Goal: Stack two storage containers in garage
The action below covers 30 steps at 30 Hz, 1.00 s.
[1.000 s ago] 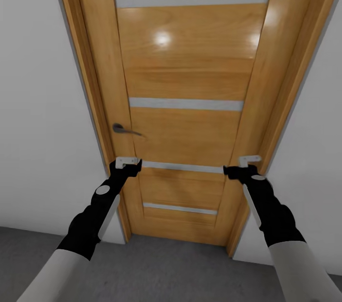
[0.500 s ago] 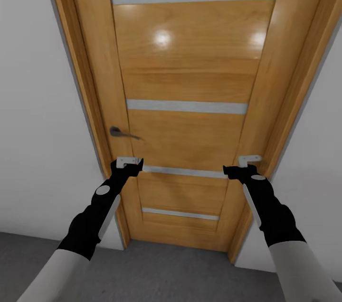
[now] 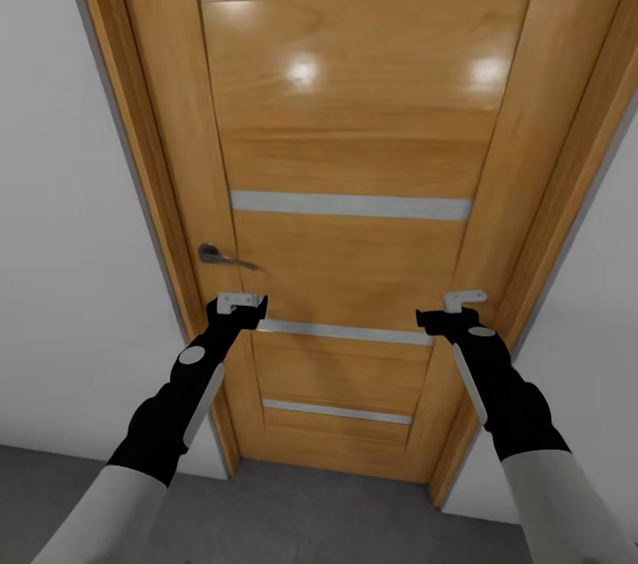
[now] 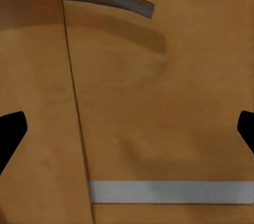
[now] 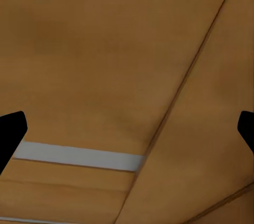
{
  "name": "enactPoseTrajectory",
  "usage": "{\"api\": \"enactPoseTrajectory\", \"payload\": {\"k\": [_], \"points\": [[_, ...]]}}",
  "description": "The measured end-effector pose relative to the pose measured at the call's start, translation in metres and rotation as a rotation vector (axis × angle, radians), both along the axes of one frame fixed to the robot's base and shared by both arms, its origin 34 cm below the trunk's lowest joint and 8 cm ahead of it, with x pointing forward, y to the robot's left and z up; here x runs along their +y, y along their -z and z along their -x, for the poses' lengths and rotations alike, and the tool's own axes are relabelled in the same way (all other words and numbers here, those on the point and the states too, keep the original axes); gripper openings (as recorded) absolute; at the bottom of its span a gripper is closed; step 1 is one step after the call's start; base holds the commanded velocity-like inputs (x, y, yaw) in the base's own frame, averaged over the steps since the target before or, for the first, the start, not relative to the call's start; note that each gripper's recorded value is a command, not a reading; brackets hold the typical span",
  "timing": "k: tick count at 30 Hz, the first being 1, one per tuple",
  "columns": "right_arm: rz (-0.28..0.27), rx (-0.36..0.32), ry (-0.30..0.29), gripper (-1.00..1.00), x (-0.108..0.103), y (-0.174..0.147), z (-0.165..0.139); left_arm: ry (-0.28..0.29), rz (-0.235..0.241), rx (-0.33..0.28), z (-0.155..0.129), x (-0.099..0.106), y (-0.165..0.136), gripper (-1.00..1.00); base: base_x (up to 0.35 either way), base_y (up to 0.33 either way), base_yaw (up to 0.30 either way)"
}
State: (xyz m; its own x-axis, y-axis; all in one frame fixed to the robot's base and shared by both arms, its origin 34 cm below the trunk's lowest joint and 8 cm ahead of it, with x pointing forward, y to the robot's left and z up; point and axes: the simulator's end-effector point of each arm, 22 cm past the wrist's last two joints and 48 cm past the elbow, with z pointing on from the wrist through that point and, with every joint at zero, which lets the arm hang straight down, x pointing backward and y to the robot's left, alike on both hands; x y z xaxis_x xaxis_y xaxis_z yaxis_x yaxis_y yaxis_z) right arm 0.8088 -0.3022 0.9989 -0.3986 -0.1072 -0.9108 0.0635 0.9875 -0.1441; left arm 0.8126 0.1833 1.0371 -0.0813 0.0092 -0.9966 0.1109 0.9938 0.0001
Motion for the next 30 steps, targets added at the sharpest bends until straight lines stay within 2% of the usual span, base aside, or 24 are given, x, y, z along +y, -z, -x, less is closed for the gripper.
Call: {"api": "enactPoseTrajectory", "payload": {"k": [13, 20, 22, 24, 30], "points": [[-0.002, 0.002, -0.001, 1.00, 0.0001, 0.0002, 0.0017, 0.008, -0.001, -0.011, 0.0016, -0.0043, -0.0035, 1.00, 0.120, 0.000, 0.000], [-0.002, 0.004, 0.000, 1.00, -0.0001, 0.0002, 0.0035, 0.009, -0.002, -0.014, 0.0029, -0.0047, -0.0053, 1.00, 0.013, 0.016, 0.000], [0.019, 0.006, 0.009, 1.00, -0.0043, 0.0015, 0.0022, 0.010, -0.003, -0.010, 0.0013, -0.0051, -0.0029, 1.00, -0.040, 0.148, 0.000], [0.000, 0.001, 0.000, 1.00, 0.0000, 0.0007, -0.0002, 0.011, -0.003, -0.008, 0.0004, -0.0055, -0.0013, 1.00, -0.092, 0.203, 0.000], [0.000, 0.001, -0.001, 1.00, 0.0007, 0.0004, -0.0001, 0.011, -0.003, -0.009, 0.0005, -0.0058, -0.0017, 1.00, -0.044, 0.094, -0.086]]}}
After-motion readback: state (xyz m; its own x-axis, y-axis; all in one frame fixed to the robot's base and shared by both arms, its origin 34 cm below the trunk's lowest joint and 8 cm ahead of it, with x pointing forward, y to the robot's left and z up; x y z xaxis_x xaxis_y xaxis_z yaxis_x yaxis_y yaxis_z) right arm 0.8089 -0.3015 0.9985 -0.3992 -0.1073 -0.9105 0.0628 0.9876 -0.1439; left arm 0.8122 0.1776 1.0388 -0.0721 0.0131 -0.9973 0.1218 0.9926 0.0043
